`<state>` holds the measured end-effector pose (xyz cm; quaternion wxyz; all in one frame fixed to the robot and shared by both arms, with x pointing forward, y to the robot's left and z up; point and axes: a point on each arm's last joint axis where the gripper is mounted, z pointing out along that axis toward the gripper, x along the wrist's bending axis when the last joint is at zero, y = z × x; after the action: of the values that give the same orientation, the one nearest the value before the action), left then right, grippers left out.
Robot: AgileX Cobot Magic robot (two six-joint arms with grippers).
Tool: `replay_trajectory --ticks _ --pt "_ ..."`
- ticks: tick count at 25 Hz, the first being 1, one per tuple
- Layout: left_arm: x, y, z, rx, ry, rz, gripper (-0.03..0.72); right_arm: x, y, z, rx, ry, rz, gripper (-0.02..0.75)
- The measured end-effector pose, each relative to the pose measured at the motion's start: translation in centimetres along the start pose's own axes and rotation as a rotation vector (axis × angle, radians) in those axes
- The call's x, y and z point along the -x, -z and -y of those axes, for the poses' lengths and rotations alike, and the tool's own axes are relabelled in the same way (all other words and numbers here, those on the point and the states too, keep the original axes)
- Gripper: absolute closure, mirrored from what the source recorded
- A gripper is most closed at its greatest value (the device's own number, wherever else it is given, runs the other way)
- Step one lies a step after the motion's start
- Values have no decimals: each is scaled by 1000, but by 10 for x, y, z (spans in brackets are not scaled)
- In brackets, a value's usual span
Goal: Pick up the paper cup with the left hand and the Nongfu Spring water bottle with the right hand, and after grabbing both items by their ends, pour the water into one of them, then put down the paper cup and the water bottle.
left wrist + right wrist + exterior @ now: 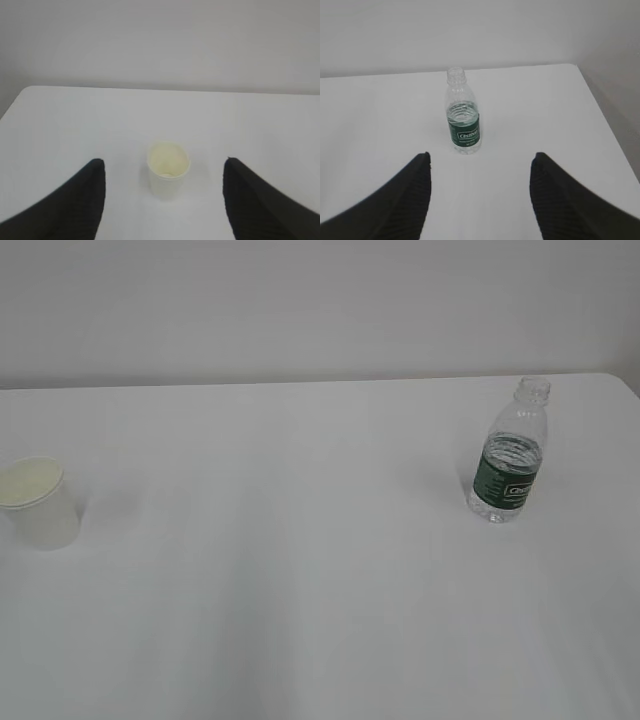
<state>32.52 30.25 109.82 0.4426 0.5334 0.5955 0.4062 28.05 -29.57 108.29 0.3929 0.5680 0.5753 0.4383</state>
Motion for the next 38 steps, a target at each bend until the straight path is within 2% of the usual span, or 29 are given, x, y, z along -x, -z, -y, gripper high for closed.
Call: replay_trajectory --ticks 7,16,24,28,38 --pt "0 -17 -4 1 -23 -5 166 -1 -23 -18 75 -8 -6 259" --pt "3 -39 -14 65 -35 11 166 -1 -52 -35 147 -9 -7 258" --pt "5 -66 -18 98 -39 27 166 -1 -84 -39 130 -4 -2 259" --pt "6 -77 -15 77 -40 28 166 -1 -99 -41 134 13 1 258" --pt "6 -96 -11 50 14 33 187 0 -127 -40 132 47 3 259"
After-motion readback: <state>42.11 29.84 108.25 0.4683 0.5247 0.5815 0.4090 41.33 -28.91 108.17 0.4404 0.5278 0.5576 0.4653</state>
